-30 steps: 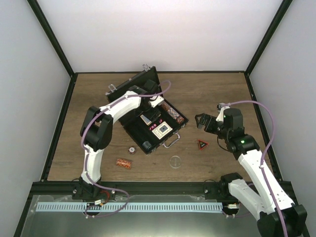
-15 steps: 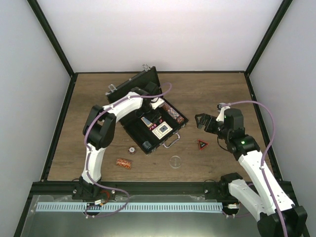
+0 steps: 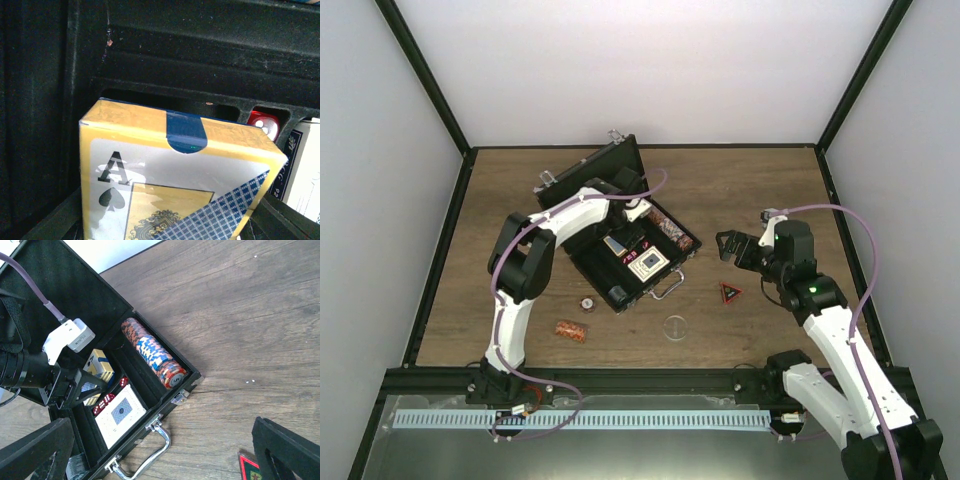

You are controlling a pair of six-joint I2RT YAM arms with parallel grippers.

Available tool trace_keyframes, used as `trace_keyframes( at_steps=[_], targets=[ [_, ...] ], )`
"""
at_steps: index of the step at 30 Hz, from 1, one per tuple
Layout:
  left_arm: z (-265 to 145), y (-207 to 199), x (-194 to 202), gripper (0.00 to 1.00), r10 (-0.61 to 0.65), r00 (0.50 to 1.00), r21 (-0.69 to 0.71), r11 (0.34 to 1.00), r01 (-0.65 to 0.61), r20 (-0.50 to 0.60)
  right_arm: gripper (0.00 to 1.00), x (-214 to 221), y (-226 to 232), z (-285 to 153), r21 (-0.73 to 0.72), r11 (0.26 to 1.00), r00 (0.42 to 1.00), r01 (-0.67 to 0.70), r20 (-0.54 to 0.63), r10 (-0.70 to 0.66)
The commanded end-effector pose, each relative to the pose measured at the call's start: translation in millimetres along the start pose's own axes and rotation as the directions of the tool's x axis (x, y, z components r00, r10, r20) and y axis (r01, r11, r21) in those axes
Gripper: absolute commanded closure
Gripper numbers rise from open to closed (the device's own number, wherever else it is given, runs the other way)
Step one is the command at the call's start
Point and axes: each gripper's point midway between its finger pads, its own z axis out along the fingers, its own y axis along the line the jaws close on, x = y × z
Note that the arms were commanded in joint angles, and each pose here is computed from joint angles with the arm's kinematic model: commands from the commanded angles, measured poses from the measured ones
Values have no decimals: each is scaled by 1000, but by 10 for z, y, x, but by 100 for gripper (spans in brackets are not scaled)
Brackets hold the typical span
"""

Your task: Pack up texas hold em set

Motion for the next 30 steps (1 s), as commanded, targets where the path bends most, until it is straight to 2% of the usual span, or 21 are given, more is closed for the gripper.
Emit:
trace_keyframes(
  at_steps=[1, 8, 14, 19, 24, 30],
  targets=[
    [116, -41, 97, 41, 6, 999, 21, 1000, -5, -32, 0, -4, 1, -18, 7, 1000, 1000, 21, 7, -21],
    [127, -49, 181, 33, -6, 998, 20, 1000, 7, -59, 0, -13, 9, -13, 6, 1000, 1000, 28, 6, -28],
    [4, -10, 118, 18, -22, 999, -2, 1000, 22, -31, 0, -56, 21, -11, 9, 999, 999, 37, 10, -37],
    [-148, 23, 41, 12, -32, 999, -24, 999, 32, 6, 0, -94, 34, -31, 14, 999, 999, 48, 17, -48],
    [-353, -34, -160, 14, -51, 993, -6, 999, 52, 108, 0, -55, 34, -19, 6, 999, 999, 32, 6, -32],
    [-386, -73, -311, 28, -117, 976, 29, 993, 114, 182, 0, -21, 38, -10, -9, 1000, 1000, 12, 5, -12]
  ],
)
